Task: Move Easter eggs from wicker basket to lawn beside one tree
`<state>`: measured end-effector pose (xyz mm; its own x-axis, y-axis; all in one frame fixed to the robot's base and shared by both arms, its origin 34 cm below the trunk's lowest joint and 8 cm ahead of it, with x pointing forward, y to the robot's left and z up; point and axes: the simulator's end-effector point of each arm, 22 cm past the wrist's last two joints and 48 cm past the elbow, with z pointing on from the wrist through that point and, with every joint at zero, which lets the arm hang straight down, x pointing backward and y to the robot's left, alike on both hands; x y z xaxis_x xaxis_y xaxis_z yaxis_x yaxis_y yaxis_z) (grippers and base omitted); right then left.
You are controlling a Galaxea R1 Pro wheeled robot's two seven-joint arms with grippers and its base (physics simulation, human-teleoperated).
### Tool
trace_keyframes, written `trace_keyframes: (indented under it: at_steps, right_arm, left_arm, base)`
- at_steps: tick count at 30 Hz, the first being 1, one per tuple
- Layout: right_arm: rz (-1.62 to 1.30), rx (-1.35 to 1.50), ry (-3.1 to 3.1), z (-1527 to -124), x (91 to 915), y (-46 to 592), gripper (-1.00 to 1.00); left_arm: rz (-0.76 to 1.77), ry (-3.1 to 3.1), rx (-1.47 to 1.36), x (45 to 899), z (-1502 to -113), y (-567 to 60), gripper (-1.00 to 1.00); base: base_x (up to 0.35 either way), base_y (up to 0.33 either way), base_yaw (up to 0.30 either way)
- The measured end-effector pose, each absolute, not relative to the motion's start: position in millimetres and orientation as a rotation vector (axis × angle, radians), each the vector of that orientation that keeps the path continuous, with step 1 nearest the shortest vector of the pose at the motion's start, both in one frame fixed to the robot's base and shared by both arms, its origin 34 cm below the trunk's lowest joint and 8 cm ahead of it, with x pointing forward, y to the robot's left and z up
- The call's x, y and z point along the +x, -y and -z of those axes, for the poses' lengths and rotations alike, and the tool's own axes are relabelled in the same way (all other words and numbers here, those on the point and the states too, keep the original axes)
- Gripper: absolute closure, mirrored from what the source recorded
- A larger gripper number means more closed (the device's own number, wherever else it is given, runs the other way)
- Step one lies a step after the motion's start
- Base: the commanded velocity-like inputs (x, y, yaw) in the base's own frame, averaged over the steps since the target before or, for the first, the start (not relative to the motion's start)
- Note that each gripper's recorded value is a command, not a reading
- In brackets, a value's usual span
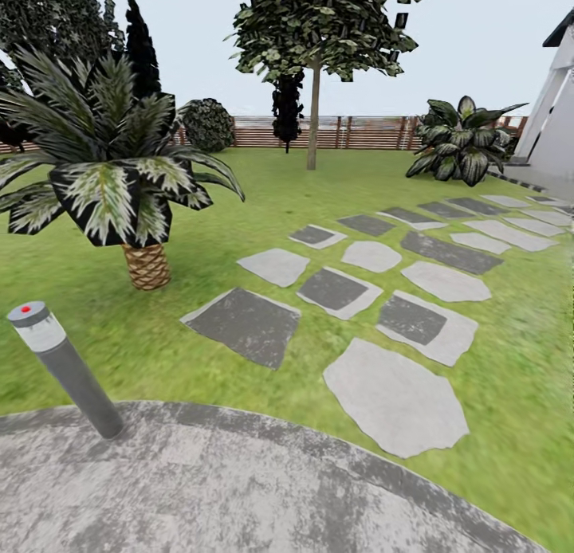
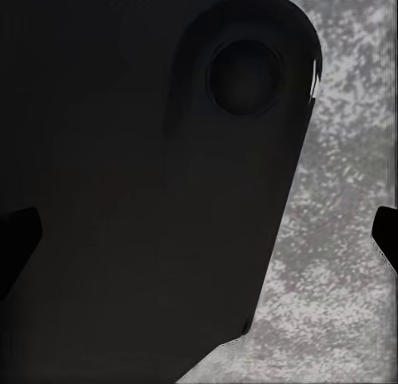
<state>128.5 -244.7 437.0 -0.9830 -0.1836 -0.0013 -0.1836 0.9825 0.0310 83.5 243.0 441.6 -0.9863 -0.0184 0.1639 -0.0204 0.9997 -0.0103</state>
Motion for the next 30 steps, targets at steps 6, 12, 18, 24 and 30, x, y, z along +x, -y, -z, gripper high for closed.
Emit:
trace_keyframes:
  at_steps: [6,12,18,24,30]
  right_arm:
    - [0.037,0.288,3.137,-436.6,133.4,246.6,-1.00]
    - [0.040,0.285,3.133,-436.8,131.3,244.8,-1.00]
    - [0.041,0.287,3.135,-436.7,132.3,244.4,-1.00]
    - [0.038,0.288,3.135,-436.6,132.8,246.1,-1.00]
    - [0.040,0.288,3.134,-436.7,131.9,245.2,-1.00]
  left_arm:
    - [-0.018,2.977,0.029,83.6,-441.6,-243.0,-1.00]
    - [-0.021,2.976,0.028,83.2,-441.7,-241.8,-1.00]
    - [-0.023,2.976,0.028,82.9,-441.7,-240.6,-1.00]
    - [-0.015,2.976,0.032,82.9,-441.7,-240.9,-1.00]
    - [-0.006,2.976,0.046,83.3,-441.6,-244.5,-1.00]
  base:
    - [0.337,0.000,-0.036]
    - [0.337,0.000,-0.001]
    - [0.333,0.000,0.000]
    - [0.308,0.000,0.000]
    - [0.317,0.000,0.000]
